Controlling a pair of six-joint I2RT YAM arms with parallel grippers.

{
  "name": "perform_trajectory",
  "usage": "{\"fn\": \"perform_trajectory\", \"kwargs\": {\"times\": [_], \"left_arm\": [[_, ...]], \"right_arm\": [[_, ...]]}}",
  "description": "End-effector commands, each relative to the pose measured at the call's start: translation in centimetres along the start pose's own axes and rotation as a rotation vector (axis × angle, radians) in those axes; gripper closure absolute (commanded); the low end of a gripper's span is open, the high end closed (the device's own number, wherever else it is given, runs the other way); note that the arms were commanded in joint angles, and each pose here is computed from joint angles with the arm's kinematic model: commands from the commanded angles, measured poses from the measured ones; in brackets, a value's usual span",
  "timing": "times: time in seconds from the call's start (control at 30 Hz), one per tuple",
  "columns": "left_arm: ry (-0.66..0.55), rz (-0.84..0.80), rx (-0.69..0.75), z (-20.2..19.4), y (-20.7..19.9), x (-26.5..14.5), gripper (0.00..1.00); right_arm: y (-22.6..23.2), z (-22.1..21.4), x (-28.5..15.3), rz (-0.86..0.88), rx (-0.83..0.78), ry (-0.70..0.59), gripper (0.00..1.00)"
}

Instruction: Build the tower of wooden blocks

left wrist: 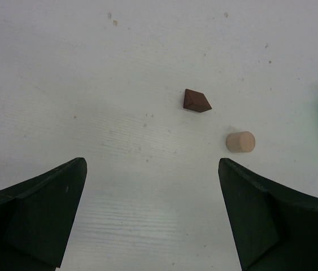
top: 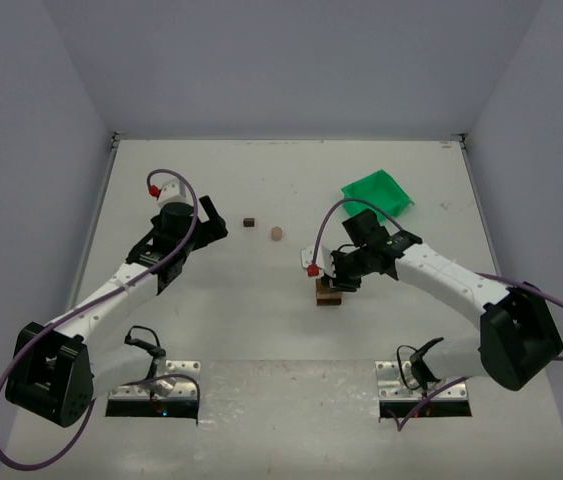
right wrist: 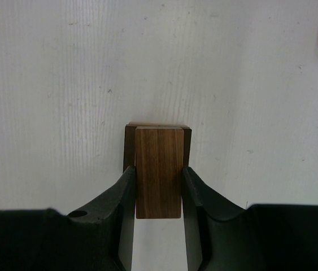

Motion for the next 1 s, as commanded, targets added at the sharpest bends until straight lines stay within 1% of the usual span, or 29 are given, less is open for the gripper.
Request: {"fn": "perform_trajectory", "kwargs": {"times": [0.0, 0.97], "left_arm": [[-0.06, -0.049, -0.012, 2.23, -1.83, -0.18, 0.0], [-0.066, -0.037, -0.013, 2.27, -1.6, -0.08, 0.0]], "right_arm": [[-0.47, -0.16, 0.27, -0.039, -0.004, -0.01, 0.86], [-0.17, -0.83, 0.41, -0.052, -0.005, 0.004, 0.82]]}}
Point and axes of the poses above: each gripper's point midway between its finger pads, its own x axis out along the fingers, its own y axis along the line the jaws close on, z = x × y, the point moved 1 cm from there along -x, back along the fingers, and after that the axes turned 13 degrees about -x, right-handed, at the moved point
